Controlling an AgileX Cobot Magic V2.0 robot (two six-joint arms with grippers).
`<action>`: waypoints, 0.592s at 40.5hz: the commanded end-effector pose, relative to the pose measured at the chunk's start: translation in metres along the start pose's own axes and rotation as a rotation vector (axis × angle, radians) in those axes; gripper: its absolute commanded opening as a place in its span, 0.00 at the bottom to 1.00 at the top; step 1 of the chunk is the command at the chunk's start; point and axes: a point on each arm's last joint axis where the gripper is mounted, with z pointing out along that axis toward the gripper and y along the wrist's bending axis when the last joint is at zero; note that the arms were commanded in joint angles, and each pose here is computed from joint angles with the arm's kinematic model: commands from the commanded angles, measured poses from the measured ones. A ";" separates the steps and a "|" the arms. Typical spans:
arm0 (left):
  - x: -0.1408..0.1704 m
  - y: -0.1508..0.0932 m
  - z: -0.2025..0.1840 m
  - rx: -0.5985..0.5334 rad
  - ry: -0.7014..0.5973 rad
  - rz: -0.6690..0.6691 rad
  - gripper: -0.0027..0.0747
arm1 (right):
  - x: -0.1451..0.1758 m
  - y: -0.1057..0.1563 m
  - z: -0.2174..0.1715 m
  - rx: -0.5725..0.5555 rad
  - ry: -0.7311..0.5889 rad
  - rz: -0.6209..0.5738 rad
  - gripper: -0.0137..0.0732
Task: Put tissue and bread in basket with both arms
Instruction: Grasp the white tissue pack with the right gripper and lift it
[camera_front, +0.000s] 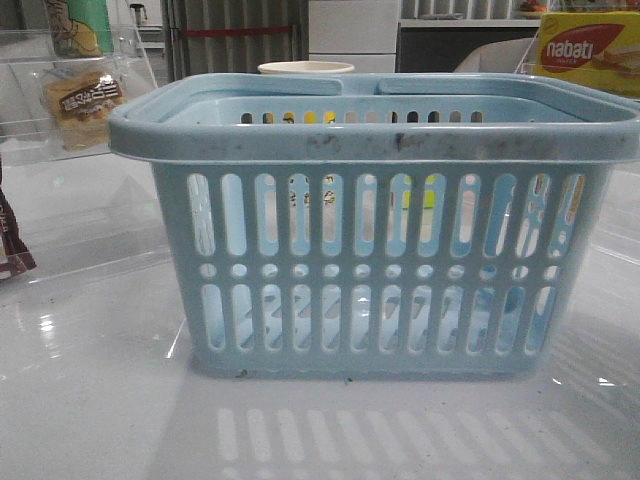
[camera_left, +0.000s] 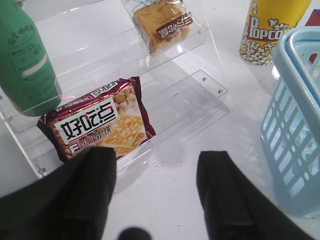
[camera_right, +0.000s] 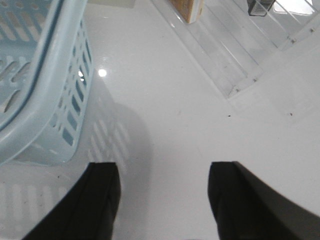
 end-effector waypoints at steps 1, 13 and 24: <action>-0.015 -0.001 -0.004 0.010 -0.096 -0.006 0.61 | -0.030 -0.010 0.001 0.043 -0.119 0.033 0.74; -0.015 -0.001 -0.004 0.010 -0.096 -0.006 0.61 | -0.084 -0.048 0.038 0.143 -0.131 0.121 0.74; -0.015 -0.001 -0.004 0.010 -0.094 -0.006 0.61 | -0.122 -0.067 0.080 0.156 -0.122 0.151 0.74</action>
